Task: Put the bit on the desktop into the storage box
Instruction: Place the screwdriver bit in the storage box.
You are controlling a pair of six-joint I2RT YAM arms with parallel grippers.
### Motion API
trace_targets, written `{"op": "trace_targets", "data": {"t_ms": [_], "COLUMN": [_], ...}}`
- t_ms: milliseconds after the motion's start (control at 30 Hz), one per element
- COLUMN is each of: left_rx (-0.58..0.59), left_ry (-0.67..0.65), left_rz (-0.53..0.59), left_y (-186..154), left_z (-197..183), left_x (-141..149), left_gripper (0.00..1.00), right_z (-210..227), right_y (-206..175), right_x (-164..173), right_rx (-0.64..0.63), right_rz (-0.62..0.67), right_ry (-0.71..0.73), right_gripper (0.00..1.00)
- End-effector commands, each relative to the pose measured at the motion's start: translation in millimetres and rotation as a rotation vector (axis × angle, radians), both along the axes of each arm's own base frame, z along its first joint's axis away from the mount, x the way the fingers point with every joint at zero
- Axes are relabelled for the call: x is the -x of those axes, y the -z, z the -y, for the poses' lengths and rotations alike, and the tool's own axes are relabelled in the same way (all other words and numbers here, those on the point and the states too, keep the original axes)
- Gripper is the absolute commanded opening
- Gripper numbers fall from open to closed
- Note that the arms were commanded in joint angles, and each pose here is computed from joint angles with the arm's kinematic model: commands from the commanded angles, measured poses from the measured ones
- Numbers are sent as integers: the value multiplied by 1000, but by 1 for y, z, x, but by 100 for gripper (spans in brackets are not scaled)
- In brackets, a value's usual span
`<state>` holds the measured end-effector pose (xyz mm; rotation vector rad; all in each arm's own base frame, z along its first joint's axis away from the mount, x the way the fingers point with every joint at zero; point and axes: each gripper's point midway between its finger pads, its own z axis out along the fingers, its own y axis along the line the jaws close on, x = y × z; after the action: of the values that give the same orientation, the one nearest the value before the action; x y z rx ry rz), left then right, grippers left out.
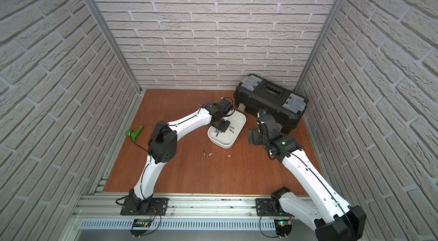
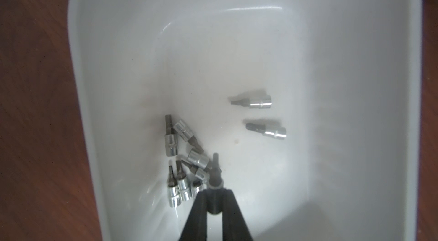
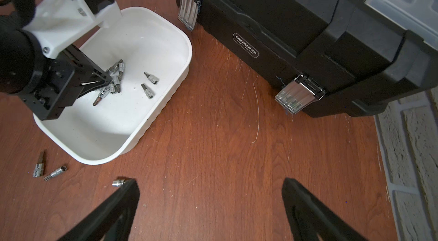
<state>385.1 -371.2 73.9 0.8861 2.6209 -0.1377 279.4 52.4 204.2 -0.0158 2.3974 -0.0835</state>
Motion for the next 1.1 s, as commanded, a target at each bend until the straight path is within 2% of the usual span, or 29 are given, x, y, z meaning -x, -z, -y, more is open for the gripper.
{"op": "trace_targets", "data": {"t_ms": [0,267,567,767,1067], "left_rx": [5,11,3,5,7], "left_ry": [4,9,-3,-5,-6], "left_rz": [-7,-54,-77,-83,-85], "left_y": [4,24,36,38,35], "left_z": [4,12,11,12,12], "left_x": [-6,-7,-6,-6,-5], "left_gripper": [5,6,12,12,19], "right_z": [2,2,1,1,0], "right_y": [-4,0,0,0,-1], "right_x": [-7,-7,-8,-8,-10], "right_rx": [7,13,13,16,15], "right_rz": [27,21,22,22,26], "right_ry": [6,4,2,-1,-2], "right_gripper": [99,99,99,99,99]}}
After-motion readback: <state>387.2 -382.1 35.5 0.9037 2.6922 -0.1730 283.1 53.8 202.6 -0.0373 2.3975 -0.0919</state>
